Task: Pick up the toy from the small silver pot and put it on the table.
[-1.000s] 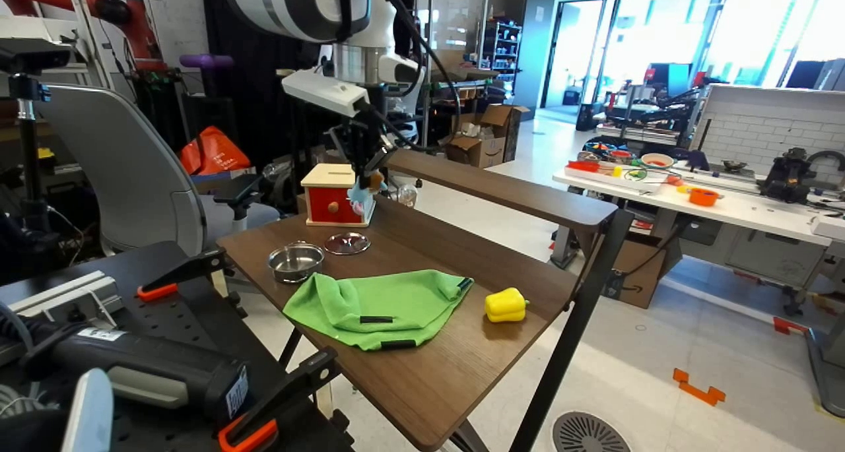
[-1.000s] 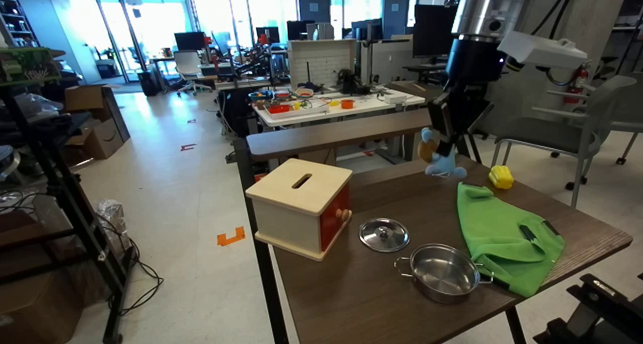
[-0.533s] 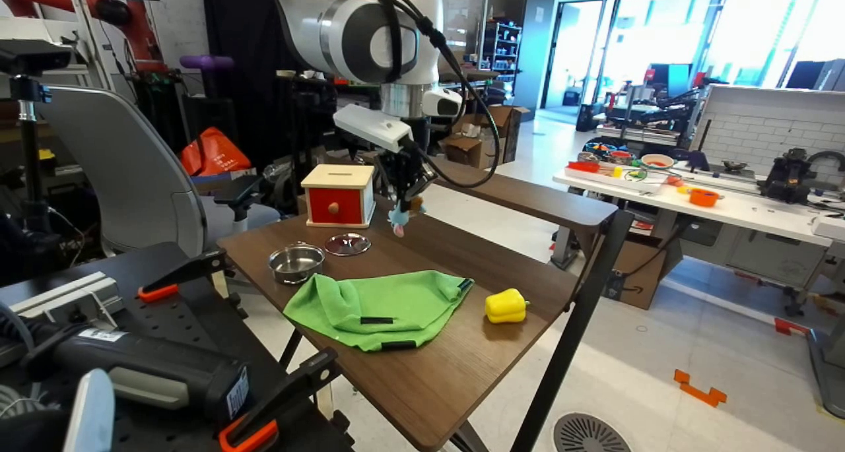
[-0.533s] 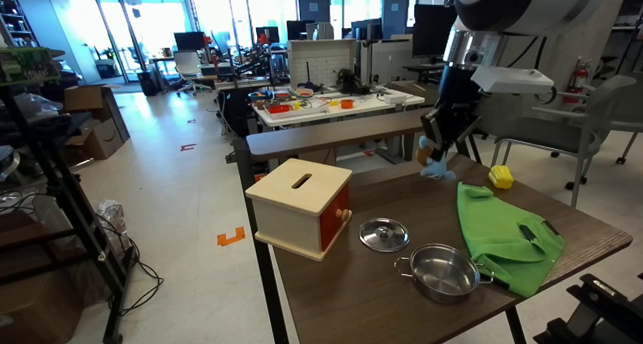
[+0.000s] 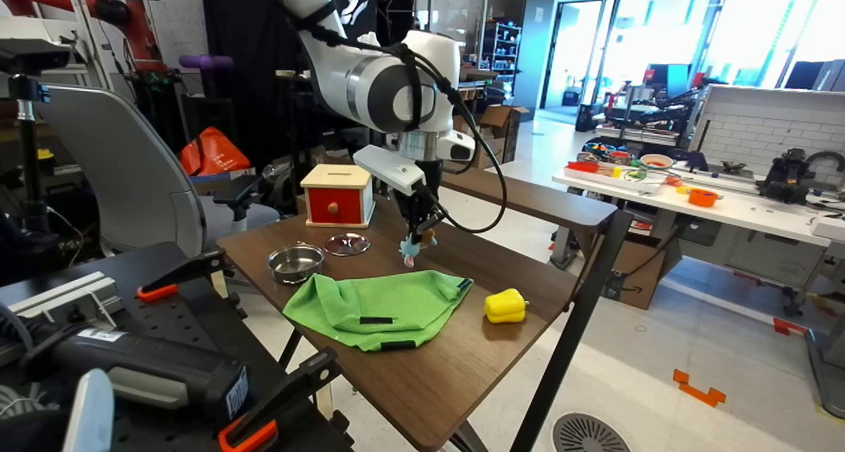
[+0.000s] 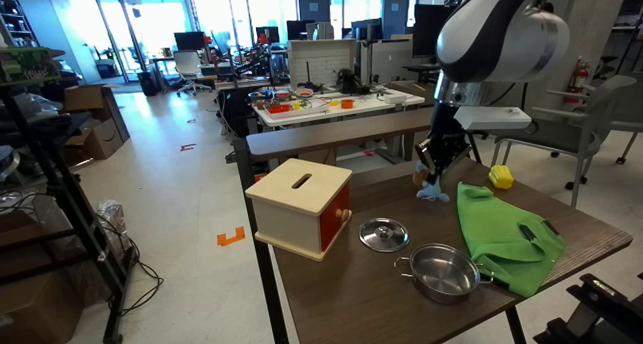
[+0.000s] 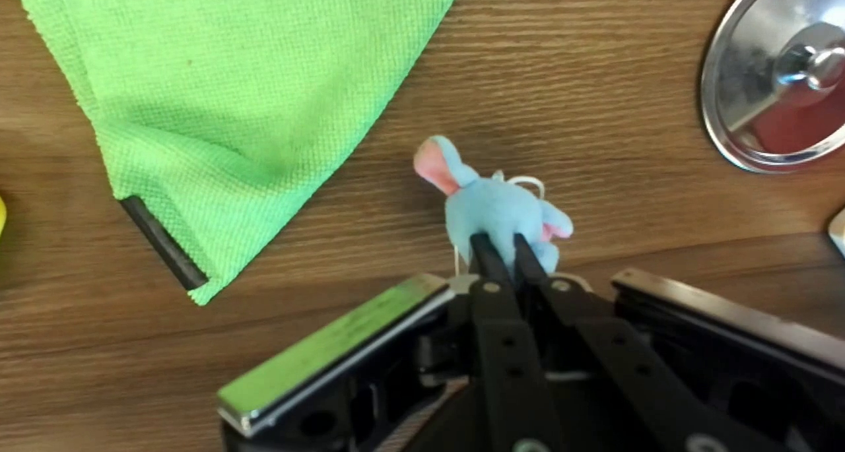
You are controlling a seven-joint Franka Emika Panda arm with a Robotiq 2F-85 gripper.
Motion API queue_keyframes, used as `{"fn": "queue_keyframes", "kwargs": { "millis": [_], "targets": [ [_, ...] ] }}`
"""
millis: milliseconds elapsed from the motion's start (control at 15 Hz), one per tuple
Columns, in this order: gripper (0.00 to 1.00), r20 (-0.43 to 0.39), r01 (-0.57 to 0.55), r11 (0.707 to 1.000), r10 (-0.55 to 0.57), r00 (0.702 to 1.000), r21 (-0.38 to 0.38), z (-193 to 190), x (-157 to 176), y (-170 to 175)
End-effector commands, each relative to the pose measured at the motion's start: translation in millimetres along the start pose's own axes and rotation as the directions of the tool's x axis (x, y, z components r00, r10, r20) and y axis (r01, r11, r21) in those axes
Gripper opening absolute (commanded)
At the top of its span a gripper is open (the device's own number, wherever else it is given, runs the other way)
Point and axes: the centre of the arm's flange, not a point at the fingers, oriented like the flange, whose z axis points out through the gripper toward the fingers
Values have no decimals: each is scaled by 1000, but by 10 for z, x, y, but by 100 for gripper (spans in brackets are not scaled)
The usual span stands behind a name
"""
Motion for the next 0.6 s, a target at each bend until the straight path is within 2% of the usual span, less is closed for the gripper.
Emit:
{"fn": "queue_keyframes", "kwargs": {
  "millis": [0,333,533],
  "targets": [
    [32,18,-16,1000,17,1000,-6,146,181,-9],
    [68,28,-25,1000,25,999,4,123,179,-26],
    [90,18,-27,999,27,999,35,-148,33,-106]
  ]
}}
